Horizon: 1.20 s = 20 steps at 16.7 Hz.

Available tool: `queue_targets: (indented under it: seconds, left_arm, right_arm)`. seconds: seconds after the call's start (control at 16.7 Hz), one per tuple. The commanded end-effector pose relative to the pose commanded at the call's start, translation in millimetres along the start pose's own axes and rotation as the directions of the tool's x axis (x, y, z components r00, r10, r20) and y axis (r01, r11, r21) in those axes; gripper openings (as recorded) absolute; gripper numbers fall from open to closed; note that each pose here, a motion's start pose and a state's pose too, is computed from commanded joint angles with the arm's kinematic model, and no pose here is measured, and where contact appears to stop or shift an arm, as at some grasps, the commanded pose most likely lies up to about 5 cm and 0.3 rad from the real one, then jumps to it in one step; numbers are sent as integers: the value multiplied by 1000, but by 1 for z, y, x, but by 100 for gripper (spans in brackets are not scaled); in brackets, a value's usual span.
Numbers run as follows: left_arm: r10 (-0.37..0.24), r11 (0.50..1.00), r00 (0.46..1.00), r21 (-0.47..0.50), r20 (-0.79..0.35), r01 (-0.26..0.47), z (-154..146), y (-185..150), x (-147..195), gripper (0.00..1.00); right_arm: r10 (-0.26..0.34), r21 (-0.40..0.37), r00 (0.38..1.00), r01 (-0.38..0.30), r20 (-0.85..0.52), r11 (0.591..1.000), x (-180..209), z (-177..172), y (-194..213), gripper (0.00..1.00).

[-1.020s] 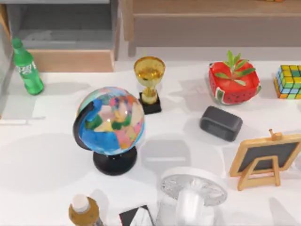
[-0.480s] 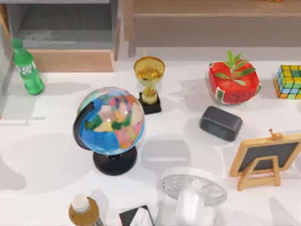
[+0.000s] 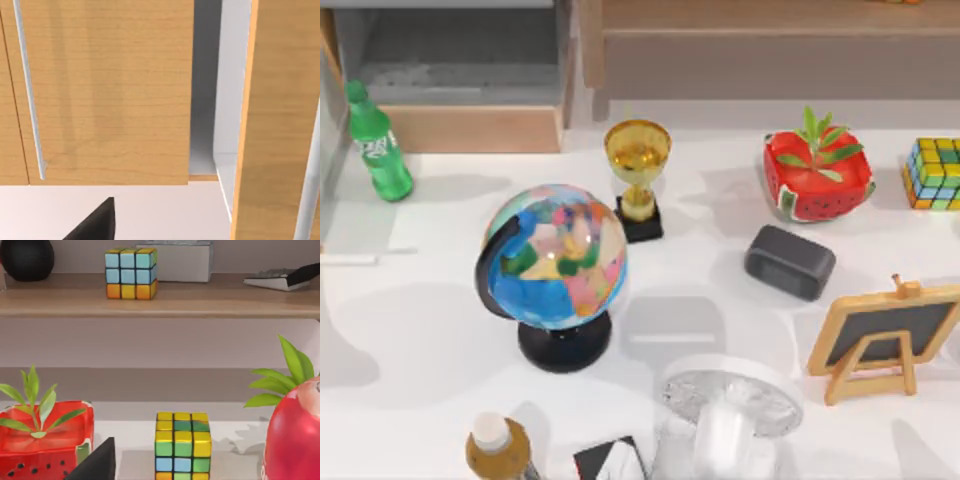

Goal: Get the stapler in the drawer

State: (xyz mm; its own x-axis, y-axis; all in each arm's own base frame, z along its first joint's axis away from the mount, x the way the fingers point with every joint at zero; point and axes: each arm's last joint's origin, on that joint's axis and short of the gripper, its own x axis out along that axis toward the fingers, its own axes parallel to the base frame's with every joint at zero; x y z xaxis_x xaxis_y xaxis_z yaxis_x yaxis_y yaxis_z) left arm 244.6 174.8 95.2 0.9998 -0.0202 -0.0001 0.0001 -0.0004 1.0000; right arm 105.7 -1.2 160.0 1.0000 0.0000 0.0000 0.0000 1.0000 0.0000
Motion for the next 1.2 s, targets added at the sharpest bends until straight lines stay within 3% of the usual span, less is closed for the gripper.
queue_targets:
  seconds: [0.36, 1.14, 1.2]
  left_arm:
    - [0, 1000, 1000, 0, 0, 0, 1, 0, 10, 100]
    - [0, 1000, 1000, 0, 0, 0, 1, 0, 10, 2]
    - [0, 1000, 1000, 0, 0, 0, 1, 0, 10, 0]
  right_arm:
    - [0, 0, 1000, 0, 0, 1000, 0, 0, 0, 100]
    - [0, 0, 1000, 0, 0, 1000, 0, 0, 0, 100]
    - [0, 0, 1000, 0, 0, 1000, 0, 0, 0, 100]
